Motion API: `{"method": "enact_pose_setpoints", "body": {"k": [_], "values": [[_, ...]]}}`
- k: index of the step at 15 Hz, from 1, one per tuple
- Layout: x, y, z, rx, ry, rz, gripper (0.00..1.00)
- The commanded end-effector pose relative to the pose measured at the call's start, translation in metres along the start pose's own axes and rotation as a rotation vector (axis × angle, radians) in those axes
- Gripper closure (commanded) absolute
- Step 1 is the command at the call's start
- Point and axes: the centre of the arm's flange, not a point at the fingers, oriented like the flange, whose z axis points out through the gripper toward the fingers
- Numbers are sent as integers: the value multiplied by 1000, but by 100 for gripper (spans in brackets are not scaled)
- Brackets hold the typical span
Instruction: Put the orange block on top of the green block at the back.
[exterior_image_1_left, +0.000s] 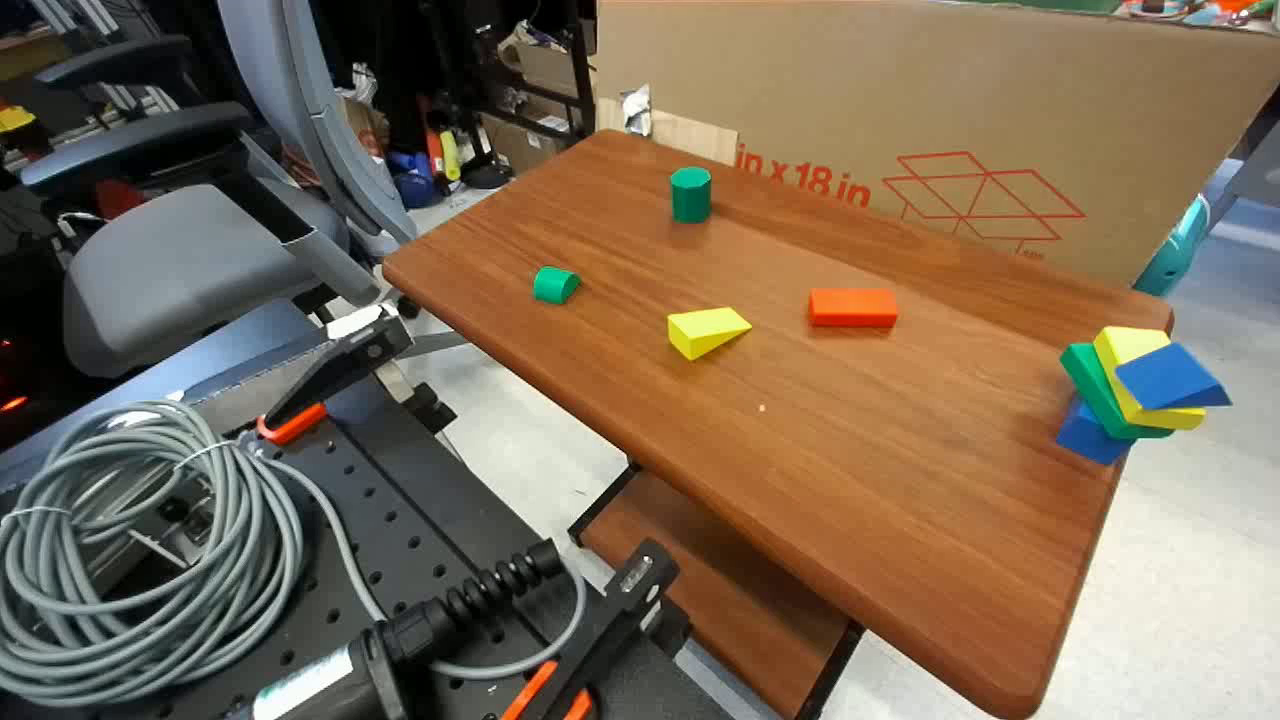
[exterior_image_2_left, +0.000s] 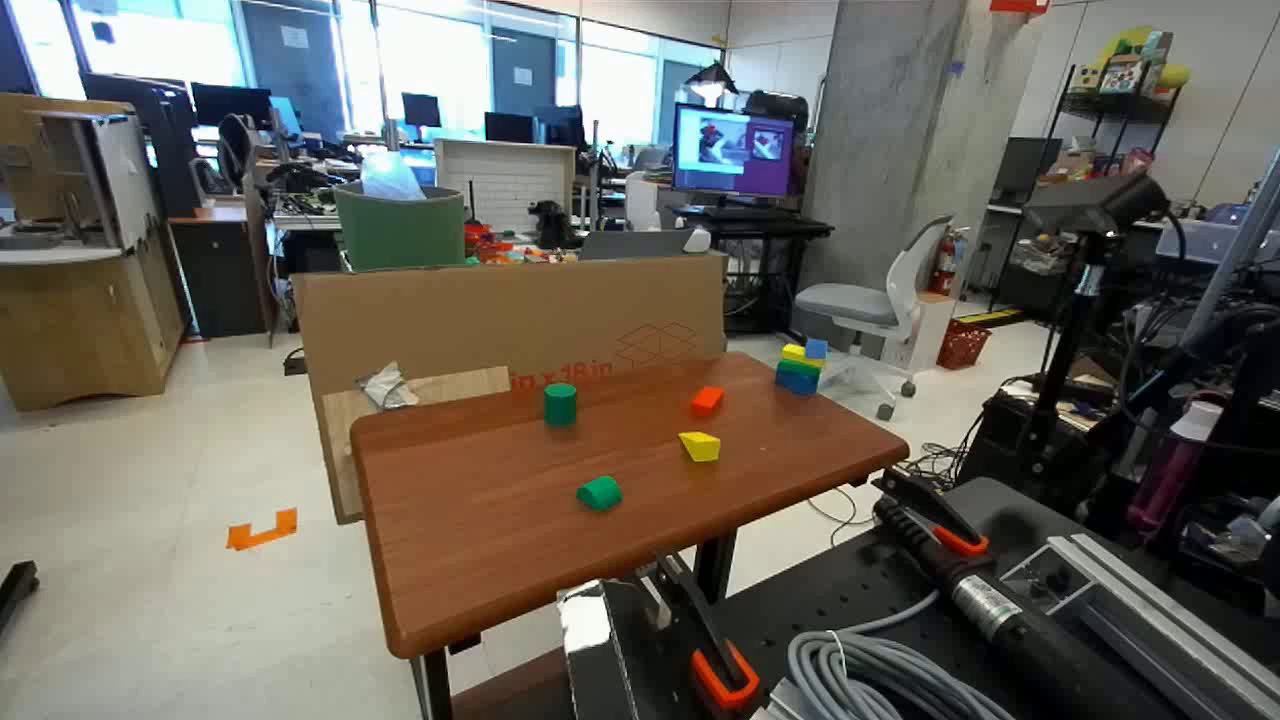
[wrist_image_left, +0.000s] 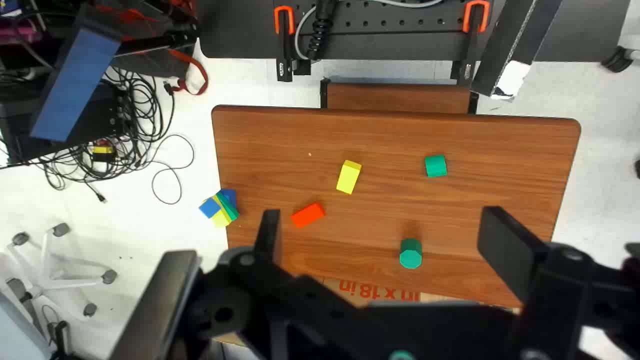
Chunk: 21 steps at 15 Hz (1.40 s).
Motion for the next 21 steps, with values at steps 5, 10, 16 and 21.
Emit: {"method": "enact_pose_setpoints", "body": {"k": [5, 10, 16, 21], "values": [[0, 0, 0, 0, 1, 0, 0], [0, 0, 0, 0, 1, 0, 0], [0, 0, 0, 0, 1, 0, 0], [18, -4, 11, 48, -8, 46, 0]]}}
